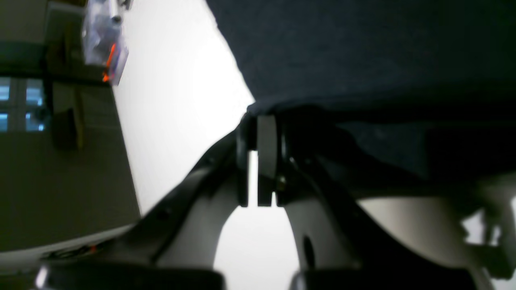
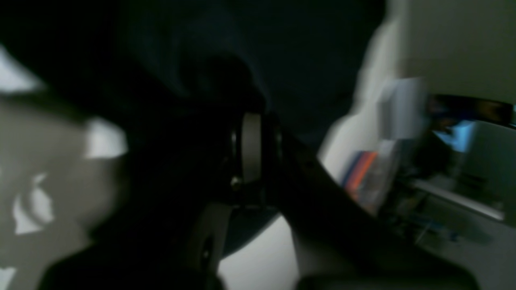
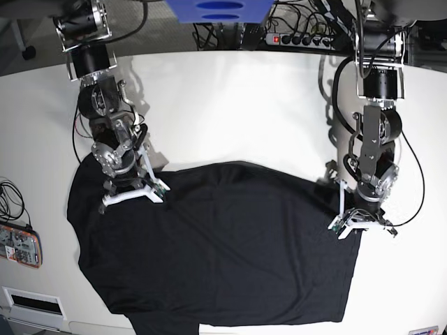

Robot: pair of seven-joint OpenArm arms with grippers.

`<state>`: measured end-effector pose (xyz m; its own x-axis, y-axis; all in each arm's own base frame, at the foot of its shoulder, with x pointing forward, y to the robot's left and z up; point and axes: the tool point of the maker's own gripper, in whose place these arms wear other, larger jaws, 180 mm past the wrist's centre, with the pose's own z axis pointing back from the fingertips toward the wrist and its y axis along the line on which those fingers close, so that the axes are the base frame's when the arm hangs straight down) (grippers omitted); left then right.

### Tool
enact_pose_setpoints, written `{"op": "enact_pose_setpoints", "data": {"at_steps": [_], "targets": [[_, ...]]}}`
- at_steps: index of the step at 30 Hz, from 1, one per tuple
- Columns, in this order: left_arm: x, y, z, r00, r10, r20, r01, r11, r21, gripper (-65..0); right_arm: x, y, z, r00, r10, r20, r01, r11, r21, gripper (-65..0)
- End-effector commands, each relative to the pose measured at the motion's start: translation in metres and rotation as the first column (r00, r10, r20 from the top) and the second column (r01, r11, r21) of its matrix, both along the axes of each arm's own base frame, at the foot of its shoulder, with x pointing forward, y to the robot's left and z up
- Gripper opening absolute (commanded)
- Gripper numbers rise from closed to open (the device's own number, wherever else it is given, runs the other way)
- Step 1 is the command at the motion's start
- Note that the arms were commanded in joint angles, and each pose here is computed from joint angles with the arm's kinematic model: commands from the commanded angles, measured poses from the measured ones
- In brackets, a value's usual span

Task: Fold the T-shirt properly
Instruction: 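Lift the shoulder edge and drag it across the shirt toward the hem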

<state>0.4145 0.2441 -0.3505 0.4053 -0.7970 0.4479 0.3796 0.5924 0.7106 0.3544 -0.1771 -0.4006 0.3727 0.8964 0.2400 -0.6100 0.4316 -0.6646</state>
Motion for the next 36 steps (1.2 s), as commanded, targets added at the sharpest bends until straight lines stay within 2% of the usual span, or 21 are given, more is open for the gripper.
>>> {"op": "enact_pose_setpoints", "data": {"at_steps": [1, 4, 10, 13, 19, 26, 29, 36], "targets": [[0.011, 0.003, 0.020, 0.998, 0.003, 0.059, -0.004, 1.000, 0.005, -65.0, 0.012, -0.013, 0.012, 0.999, -0.027, 0.047, 0.027, 1.000, -0.010, -65.0], [0.018, 0.007, 0.030, 0.996, 0.019, 0.086, -0.019, 1.000, 0.005, -65.0, 0.025, -0.025, 0.014, 0.997, -0.054, 0.058, 0.054, 0.999, 0.004, -65.0], [0.031, 0.048, 0.033, 0.964, 0.196, 0.177, -0.196, 0.980, -0.016, -65.0, 0.057, -0.032, 0.034, 0.991, -0.066, 0.113, 0.064, 0.998, 0.019, -65.0], [0.037, 0.057, 0.033, 0.950, 0.237, 0.202, -0.238, 0.971, -0.021, -65.0, 0.064, -0.034, 0.037, 0.991, -0.071, 0.117, 0.070, 0.997, 0.017, -65.0], [0.044, 0.051, 0.024, 0.959, 0.175, 0.225, -0.172, 0.985, -0.032, -65.0, 0.073, -0.044, 0.025, 0.993, -0.092, 0.079, 0.091, 0.996, 0.017, -65.0], [0.043, 0.047, -0.006, 0.984, 0.040, 0.173, -0.059, 0.993, 0.104, -65.0, 0.102, -0.044, 0.041, 0.990, -0.078, 0.117, 0.073, 0.996, 0.047, -65.0], [0.041, 0.050, -0.015, 0.989, 0.027, 0.146, -0.047, 0.990, 0.134, -65.0, 0.102, -0.047, 0.034, 0.992, -0.083, 0.097, 0.079, 0.996, 0.047, -65.0], [0.042, 0.049, -0.014, 0.989, 0.022, 0.148, -0.043, 0.990, 0.137, -65.0, 0.103, -0.045, 0.024, 0.995, -0.067, 0.079, 0.062, 0.996, 0.067, -65.0]]}}
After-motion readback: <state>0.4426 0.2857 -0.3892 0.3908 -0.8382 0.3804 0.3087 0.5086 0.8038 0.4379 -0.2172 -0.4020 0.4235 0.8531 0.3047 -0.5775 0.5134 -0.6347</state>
